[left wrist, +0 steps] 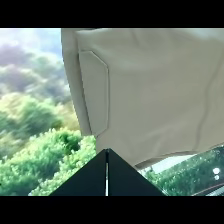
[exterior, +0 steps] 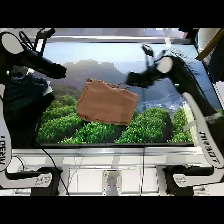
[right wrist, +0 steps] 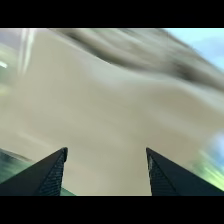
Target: Fold the clothes and pants, and hang the long-sleeved shirts on hangers.
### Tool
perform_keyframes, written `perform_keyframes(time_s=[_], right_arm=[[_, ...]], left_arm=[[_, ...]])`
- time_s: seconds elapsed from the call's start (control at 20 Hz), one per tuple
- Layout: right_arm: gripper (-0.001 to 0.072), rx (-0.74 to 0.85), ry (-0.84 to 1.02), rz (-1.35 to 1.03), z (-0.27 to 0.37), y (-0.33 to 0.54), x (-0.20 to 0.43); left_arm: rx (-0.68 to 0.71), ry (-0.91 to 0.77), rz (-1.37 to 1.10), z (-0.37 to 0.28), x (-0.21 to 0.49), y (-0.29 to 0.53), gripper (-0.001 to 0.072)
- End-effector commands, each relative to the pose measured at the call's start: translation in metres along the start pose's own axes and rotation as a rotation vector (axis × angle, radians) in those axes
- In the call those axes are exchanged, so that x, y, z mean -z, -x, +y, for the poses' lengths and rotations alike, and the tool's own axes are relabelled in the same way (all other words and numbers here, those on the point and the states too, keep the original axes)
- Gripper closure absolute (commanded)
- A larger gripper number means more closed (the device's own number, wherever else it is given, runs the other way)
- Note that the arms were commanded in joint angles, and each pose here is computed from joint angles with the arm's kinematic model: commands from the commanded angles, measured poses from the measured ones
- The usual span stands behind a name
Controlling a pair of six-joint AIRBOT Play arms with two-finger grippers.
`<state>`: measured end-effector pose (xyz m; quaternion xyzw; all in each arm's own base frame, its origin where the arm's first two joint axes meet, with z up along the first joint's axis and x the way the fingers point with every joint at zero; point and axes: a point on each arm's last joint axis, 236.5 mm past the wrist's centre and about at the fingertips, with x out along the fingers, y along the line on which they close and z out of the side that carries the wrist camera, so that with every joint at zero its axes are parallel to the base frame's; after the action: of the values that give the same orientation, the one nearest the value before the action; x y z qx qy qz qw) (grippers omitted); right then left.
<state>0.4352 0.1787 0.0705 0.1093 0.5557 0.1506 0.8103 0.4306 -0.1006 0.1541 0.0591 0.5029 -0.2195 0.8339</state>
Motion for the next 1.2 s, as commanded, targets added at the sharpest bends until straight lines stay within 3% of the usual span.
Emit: perform_keyframes(time_s=[0.0,0.15,0.25,0.3,0.35,0.55,1.0,1.05,1.1,1.15], right_arm=[[0.0141,0.101,-0.168,0.084,-0.084,0.011,0.046],[0.0142,-0.223,-0.538,0.063,-0.079,-0.043,0.060],[0.0141,-0.398,-0.659,0.061,-0.076,-0.069,0.068],[0.0124,-0.418,-0.696,0.054,-0.079,-0.083,0.071],[-0.0008,-0.418,-0.733,0.060,-0.081,-0.094,0.073],[-0.0004,-0.418,-0.764,0.103,-0.071,-0.127,0.077],[0.0030,-0.462,-0.606,0.156,0.007,-0.160,0.073],[0.0077,-0.463,-0.580,0.137,0.013,-0.160,0.067],[0.0216,-0.462,-0.570,0.116,0.016,-0.160,0.061],[0.0432,-0.460,-0.563,0.089,0.017,-0.159,0.052]], left_arm=[[0.017,0.011,-0.005,-0.002,0.000,0.001,0.0700],[0.057,0.011,-0.016,-0.013,-0.003,0.001,0.0700],[0.084,0.014,-0.024,-0.019,-0.005,0.002,0.0700],[0.086,0.014,-0.025,-0.020,-0.006,0.002,0.0700],[0.086,0.014,-0.025,-0.020,-0.005,0.002,0.0700],[0.086,0.014,-0.025,-0.020,-0.005,0.002,0.0700],[0.086,0.014,-0.024,-0.020,-0.005,0.002,0.0700],[0.086,0.014,-0.024,-0.020,-0.005,0.002,0.0700],[0.086,0.014,-0.024,-0.020,-0.005,0.002,0.0700],[0.086,0.014,-0.024,-0.020,-0.005,0.002,0.0700]])
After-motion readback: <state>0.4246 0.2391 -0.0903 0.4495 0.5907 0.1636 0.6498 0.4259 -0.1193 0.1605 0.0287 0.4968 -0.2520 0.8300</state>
